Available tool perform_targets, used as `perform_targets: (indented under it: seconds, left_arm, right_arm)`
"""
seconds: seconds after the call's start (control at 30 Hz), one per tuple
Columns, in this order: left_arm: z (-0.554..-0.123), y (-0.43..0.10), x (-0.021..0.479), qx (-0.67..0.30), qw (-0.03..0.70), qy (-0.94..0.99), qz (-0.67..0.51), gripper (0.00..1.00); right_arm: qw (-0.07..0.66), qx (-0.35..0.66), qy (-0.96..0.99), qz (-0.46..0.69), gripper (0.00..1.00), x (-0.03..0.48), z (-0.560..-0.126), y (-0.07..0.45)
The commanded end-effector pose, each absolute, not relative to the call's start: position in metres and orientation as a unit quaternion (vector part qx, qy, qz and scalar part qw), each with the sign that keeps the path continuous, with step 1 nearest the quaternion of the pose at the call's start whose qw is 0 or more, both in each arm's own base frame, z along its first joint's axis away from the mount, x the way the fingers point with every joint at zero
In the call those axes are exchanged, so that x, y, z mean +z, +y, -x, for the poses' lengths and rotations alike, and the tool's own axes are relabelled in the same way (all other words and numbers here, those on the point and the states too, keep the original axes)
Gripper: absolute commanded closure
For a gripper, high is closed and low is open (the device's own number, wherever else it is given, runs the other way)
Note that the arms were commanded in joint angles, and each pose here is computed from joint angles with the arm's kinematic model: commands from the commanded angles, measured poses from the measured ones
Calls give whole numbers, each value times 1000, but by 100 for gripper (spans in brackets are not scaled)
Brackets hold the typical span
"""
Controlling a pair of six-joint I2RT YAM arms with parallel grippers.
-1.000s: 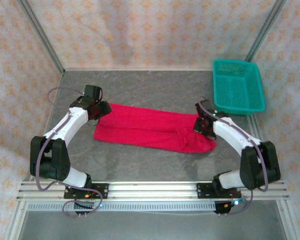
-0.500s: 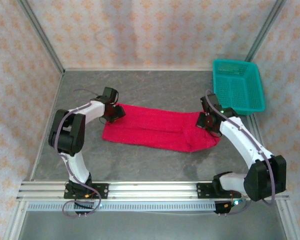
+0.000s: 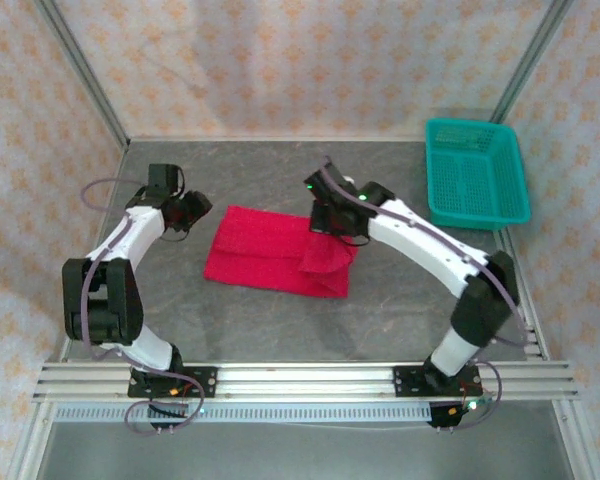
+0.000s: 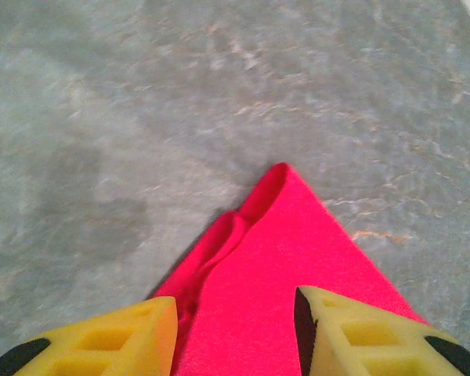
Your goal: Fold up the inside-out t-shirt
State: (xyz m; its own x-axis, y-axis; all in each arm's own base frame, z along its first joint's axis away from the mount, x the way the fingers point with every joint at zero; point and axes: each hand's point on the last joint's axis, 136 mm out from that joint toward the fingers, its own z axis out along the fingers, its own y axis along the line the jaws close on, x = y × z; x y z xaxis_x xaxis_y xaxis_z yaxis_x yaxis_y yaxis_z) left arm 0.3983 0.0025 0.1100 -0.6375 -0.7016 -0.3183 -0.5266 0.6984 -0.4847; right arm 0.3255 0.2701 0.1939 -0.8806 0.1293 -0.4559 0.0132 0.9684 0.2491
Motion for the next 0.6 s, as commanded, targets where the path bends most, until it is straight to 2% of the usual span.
perform_targets:
  seconds: [0.0,0.3,0.33,0.4,0.5,0.57]
  left_arm:
    - [-381,5,92,-194,211,881,377,55]
    - [-373,16,92,-200,209,876,387,55]
    - [-372,17,91,-199,209,875,388,55]
    - [-369,19,92,-198,212,873,391,55]
    - [-363,24,93,-188,220,872,394,55]
    - [-360,26,96,-180,226,873,394,55]
  right_arm:
    - [261,127,956,-29,100,204,-339,305]
    - [204,154,966,37,100,149,-355,406]
    - [198,160,966,42,97,143,-357,417]
    - [172,198,963,58,74,135,-356,448]
    - [157,230,957,84,53,149,-348,481]
    - [172,226,953,104,40,168,-342,484]
